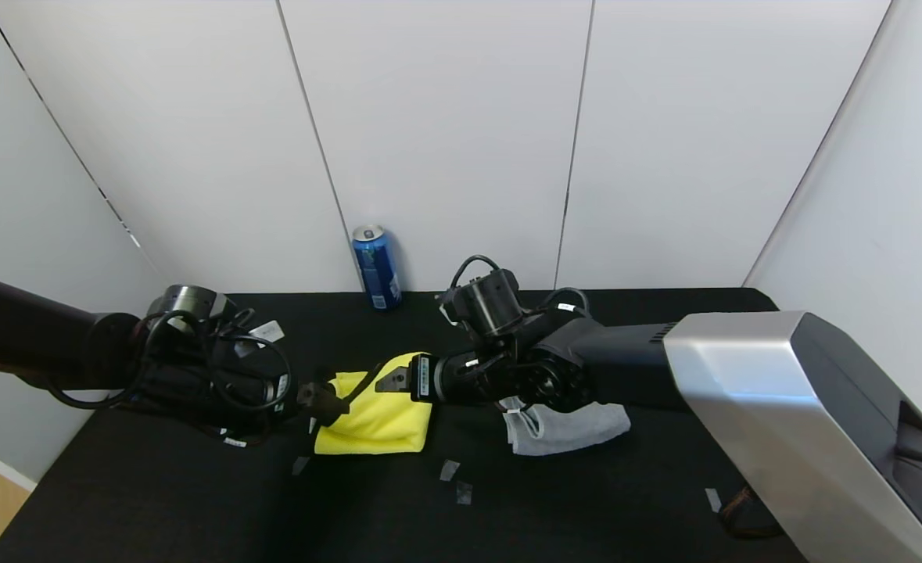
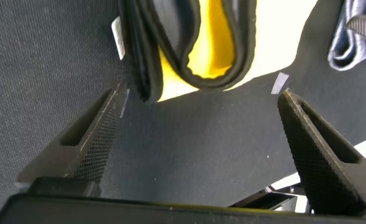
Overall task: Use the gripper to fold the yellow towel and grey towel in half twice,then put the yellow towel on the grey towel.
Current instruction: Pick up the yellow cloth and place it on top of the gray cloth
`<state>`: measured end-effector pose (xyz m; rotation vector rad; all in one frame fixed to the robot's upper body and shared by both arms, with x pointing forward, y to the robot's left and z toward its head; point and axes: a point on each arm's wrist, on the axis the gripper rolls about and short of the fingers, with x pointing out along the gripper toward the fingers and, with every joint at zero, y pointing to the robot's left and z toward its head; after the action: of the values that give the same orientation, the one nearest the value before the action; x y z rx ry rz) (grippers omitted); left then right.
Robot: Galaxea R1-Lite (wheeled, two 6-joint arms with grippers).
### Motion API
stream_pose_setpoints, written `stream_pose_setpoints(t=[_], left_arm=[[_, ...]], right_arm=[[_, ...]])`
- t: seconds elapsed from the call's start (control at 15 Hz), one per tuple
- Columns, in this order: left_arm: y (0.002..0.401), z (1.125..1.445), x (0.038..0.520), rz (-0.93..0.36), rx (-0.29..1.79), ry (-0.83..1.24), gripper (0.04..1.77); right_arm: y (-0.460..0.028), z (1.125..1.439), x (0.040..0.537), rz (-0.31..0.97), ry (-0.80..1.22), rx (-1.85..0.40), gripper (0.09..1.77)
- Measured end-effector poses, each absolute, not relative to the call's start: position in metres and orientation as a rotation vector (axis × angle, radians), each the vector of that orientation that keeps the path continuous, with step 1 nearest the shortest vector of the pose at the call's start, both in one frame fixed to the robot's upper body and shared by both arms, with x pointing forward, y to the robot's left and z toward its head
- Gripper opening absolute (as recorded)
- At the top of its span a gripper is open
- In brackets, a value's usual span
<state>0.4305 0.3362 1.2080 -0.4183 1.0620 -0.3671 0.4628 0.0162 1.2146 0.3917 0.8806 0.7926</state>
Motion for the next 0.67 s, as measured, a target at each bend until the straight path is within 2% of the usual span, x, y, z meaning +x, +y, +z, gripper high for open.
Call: stream_pose_setpoints(t=[0.67], left_arm=[[0.333, 1.199, 0.426, -0.373, -0.417, 1.095, 1.72]], right_arm=[[0.022, 1.192, 0.470, 0.809, 0.874, 0.394, 1.71]])
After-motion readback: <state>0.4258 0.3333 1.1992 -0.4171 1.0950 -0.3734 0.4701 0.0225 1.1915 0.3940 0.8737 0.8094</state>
